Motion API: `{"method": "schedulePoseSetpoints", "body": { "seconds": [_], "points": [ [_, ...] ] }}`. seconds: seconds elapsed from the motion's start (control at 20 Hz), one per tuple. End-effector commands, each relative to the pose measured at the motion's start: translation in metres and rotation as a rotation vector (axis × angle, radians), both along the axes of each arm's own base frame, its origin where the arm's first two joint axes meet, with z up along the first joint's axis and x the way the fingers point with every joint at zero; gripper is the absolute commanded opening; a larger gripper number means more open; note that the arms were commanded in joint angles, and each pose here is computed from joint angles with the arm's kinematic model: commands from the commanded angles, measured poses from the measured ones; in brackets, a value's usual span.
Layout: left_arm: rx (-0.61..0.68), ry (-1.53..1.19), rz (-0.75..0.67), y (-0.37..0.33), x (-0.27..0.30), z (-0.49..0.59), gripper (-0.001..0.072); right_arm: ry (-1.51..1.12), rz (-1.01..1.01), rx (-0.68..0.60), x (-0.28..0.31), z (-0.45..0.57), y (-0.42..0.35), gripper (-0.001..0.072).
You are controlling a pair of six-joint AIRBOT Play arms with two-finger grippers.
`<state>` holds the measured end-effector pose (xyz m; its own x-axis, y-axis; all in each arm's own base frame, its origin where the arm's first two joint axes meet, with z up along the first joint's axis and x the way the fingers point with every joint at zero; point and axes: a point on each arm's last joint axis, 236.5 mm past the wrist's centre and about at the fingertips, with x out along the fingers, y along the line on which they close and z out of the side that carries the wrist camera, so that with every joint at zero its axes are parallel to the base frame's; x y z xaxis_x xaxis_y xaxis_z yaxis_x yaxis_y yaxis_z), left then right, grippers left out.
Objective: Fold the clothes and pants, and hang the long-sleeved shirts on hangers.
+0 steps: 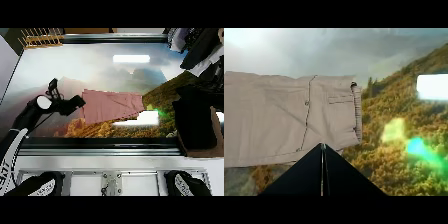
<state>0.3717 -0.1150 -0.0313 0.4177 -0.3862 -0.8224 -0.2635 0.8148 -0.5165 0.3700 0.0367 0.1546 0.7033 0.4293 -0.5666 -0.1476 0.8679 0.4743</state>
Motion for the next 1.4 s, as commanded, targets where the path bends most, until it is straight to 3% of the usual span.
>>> {"method": "schedulePoseSetpoints", "body": {
  "seconds": [0.0, 0.45, 0.75, 1.1, 1.15, 1.2, 1.35],
  "points": [
    [0.014, 0.091, 0.077, 0.027, -0.037, -0.043, 0.0611, 0.006, 0.012, 0.017, -0.002, 0.001, 0.004, 0.0017],
    [0.014, 0.114, 0.008, -0.012, -0.028, -0.069, 0.0611, -0.009, 0.018, 0.064, -0.001, 0.009, 0.011, 0.0017],
    [0.017, 0.177, -0.133, -0.049, -0.029, -0.084, 0.0611, -0.009, 0.018, 0.064, -0.001, 0.009, 0.011, 0.0017],
    [0.010, 0.225, -0.152, -0.051, -0.040, -0.088, 0.0607, -0.009, 0.017, 0.064, -0.001, 0.009, 0.011, 0.0016],
    [0.009, 0.228, -0.154, -0.051, -0.041, -0.088, 0.0358, -0.009, 0.017, 0.064, -0.001, 0.009, 0.011, 0.0017],
    [0.009, 0.227, -0.154, -0.051, -0.041, -0.088, 0.0034, -0.009, 0.018, 0.063, -0.001, 0.008, 0.011, 0.0017],
    [0.004, 0.198, -0.165, -0.052, -0.040, -0.073, 0.0008, -0.009, 0.017, 0.063, -0.001, 0.008, 0.011, 0.0017]
  ]
}}
